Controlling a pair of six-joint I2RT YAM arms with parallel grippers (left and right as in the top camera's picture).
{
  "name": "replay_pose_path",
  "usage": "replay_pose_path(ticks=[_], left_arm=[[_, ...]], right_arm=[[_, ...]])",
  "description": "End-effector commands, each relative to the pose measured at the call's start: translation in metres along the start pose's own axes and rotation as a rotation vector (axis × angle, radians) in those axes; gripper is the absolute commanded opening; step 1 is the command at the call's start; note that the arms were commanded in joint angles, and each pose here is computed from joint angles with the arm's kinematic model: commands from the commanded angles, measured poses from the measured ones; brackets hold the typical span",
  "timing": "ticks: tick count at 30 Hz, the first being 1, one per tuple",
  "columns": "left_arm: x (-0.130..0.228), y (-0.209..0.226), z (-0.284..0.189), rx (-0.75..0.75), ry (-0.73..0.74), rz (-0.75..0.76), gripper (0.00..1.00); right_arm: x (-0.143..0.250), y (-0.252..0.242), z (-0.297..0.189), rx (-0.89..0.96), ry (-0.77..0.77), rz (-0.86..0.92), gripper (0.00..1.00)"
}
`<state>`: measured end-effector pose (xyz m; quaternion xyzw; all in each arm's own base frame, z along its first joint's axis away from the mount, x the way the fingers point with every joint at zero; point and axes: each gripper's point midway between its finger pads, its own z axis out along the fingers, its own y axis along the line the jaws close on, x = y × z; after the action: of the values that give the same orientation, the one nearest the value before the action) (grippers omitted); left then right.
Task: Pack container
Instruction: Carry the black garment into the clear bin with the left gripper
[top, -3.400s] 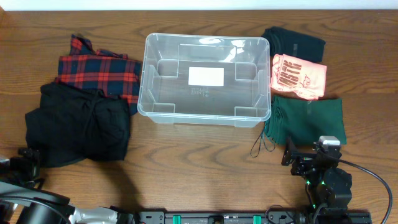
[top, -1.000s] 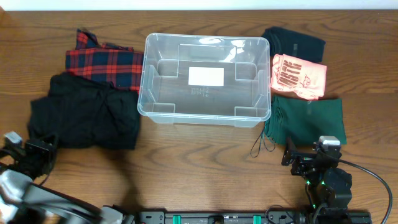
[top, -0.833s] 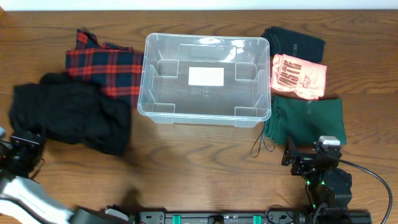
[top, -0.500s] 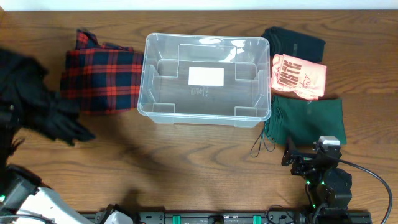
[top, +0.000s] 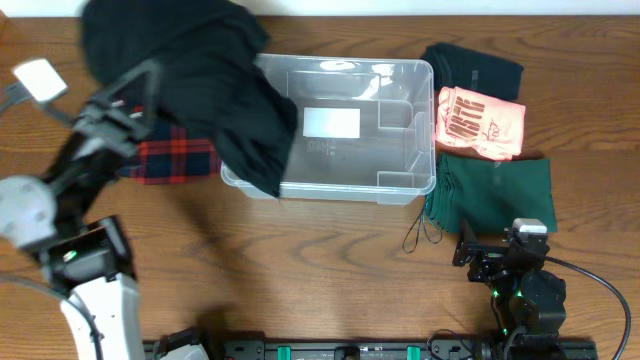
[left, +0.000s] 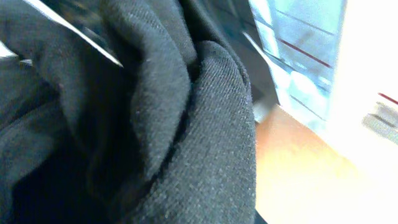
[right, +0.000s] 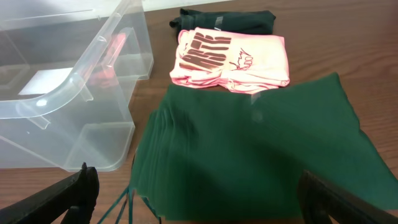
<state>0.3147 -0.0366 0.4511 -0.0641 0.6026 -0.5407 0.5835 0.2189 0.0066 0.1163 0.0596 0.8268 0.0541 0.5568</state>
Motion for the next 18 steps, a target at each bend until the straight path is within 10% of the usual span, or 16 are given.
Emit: replay_pose_path(ticks=[1,18], left_arm=[[-0.002,-0.024,0.030,0.056,-0.095,0.124,0.06],[0.161,0.047,0.169,0.005,0.004,-0.028,0.06]], right_arm=[[0.000,0.001,0.000,-0.006,-0.002,0.008,0.99],[0.000,0.001,0.000,-0.006,-0.002,0.008,0.99]])
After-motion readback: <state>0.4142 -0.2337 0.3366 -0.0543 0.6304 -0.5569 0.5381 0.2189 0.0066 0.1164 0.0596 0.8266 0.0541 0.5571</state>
